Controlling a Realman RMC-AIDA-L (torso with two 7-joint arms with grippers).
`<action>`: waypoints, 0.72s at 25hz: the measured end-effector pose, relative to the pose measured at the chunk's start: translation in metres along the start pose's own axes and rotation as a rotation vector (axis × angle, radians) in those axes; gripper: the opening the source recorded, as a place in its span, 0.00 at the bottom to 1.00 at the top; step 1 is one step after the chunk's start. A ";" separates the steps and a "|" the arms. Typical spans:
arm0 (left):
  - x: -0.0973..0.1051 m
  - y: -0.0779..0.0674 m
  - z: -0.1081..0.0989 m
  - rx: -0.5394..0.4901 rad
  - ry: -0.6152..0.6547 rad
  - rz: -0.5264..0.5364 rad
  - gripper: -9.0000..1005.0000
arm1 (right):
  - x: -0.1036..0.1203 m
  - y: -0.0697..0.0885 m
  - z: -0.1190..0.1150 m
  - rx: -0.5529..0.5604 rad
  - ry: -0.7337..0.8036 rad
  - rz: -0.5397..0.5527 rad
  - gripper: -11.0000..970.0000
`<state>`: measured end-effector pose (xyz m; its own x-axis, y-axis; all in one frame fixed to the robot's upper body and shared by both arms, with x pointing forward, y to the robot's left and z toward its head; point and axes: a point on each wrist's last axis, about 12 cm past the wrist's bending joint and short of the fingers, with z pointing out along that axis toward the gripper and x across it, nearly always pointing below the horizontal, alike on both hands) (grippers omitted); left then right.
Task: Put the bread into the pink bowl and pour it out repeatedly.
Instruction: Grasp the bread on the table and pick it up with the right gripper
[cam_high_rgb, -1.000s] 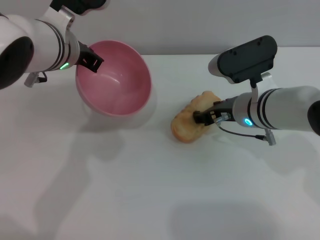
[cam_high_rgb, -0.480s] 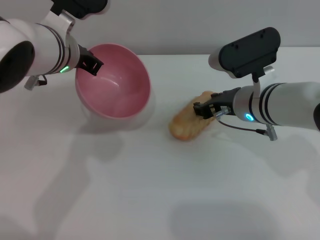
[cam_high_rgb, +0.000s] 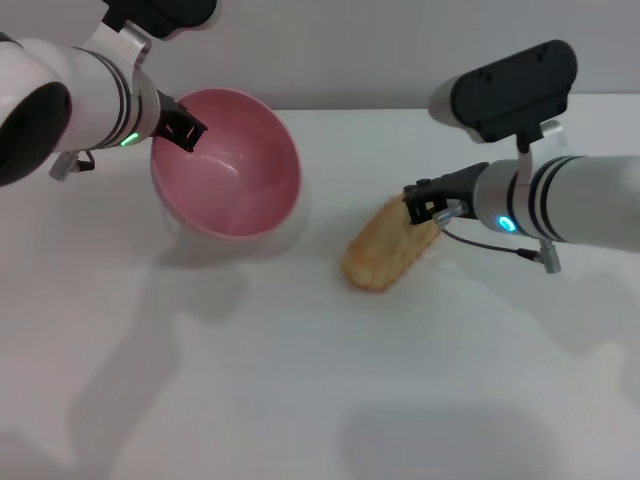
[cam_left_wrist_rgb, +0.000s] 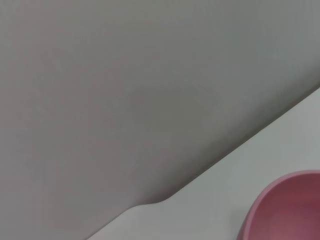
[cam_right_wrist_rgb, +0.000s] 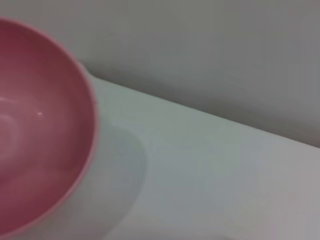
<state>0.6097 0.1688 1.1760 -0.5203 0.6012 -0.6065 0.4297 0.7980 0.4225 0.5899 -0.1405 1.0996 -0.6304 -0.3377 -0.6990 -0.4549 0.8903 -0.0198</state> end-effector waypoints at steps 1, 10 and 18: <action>0.000 0.000 0.000 0.000 0.000 0.001 0.06 | 0.000 -0.002 0.000 0.004 0.002 0.011 0.15; -0.001 0.000 0.000 0.001 -0.003 0.011 0.06 | 0.011 -0.023 0.004 0.081 0.035 0.072 0.25; -0.005 -0.001 0.000 0.003 -0.012 0.018 0.06 | 0.008 -0.020 0.005 0.073 0.021 0.057 0.51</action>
<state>0.6117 0.1645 1.1789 -0.5036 0.6147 -0.6070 0.4409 0.7871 0.4313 0.5972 -0.1600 1.0914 -0.6674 -0.2911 -0.6855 -0.3711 0.9280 -0.0328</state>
